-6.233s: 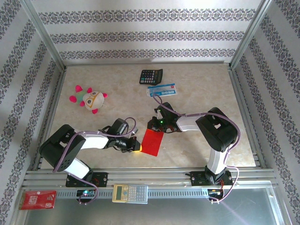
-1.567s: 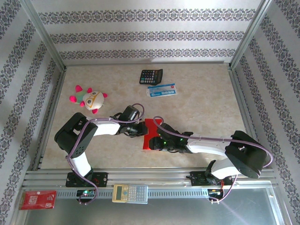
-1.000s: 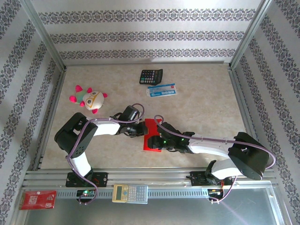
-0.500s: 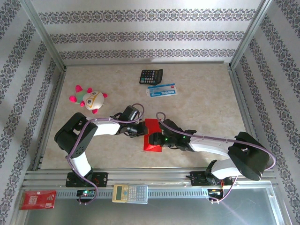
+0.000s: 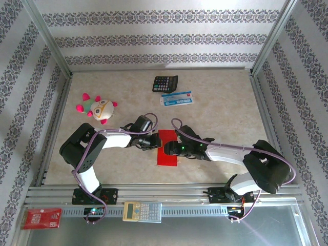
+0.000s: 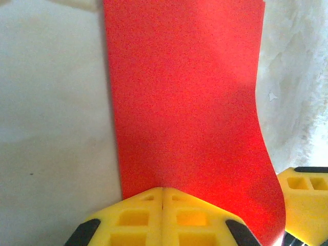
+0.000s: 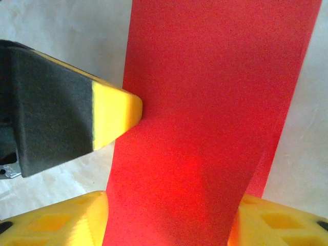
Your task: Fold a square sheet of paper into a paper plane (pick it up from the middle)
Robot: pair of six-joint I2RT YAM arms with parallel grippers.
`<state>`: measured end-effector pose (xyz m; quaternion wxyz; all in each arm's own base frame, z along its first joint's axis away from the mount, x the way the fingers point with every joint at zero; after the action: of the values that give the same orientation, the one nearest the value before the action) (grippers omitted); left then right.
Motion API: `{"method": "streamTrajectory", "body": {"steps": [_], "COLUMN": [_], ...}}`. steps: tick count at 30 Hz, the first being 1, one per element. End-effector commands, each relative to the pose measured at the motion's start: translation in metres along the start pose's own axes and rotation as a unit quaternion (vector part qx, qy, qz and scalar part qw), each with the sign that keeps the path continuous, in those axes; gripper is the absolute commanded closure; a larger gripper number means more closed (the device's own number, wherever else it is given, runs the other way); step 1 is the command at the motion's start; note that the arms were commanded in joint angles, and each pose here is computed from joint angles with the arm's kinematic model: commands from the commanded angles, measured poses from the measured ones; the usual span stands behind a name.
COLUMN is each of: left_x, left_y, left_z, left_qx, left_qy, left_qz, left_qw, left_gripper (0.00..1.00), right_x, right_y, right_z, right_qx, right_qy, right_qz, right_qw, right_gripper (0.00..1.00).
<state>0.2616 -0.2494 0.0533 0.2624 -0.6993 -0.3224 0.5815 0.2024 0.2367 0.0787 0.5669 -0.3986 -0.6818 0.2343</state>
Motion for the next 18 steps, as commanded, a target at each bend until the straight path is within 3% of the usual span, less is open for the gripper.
{"method": "streamTrajectory", "body": {"steps": [1, 18], "left_x": [0.033, 0.031], "left_y": [0.006, 0.007], "left_z": [0.032, 0.029], "left_qx": [0.054, 0.057], "left_qy": [-0.027, -0.024], "left_qz": [-0.074, -0.076], "left_qw": [0.995, 0.995], "left_gripper": [0.93, 0.93], "right_x": [0.007, -0.020], "right_y": [0.002, 0.012], "right_z": [-0.009, -0.034], "right_qx": [0.003, 0.003], "right_qy": [0.013, 0.150], "right_qz": [-0.022, -0.030], "right_qw": [1.000, 0.988], "right_gripper": [0.44, 0.77]}}
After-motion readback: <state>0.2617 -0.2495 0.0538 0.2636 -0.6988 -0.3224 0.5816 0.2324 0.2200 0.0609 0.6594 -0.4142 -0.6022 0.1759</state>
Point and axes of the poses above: each hand's point on the last joint's axis, 136 mm out from that joint toward the fingers, its own y axis out along the fingers, its own x axis along the line the jaws close on, z = x × y, the point moved 5 cm from there along -y, back along the fingers, and after that the axes turned 5 degrees about y, right-handed, at the moved point
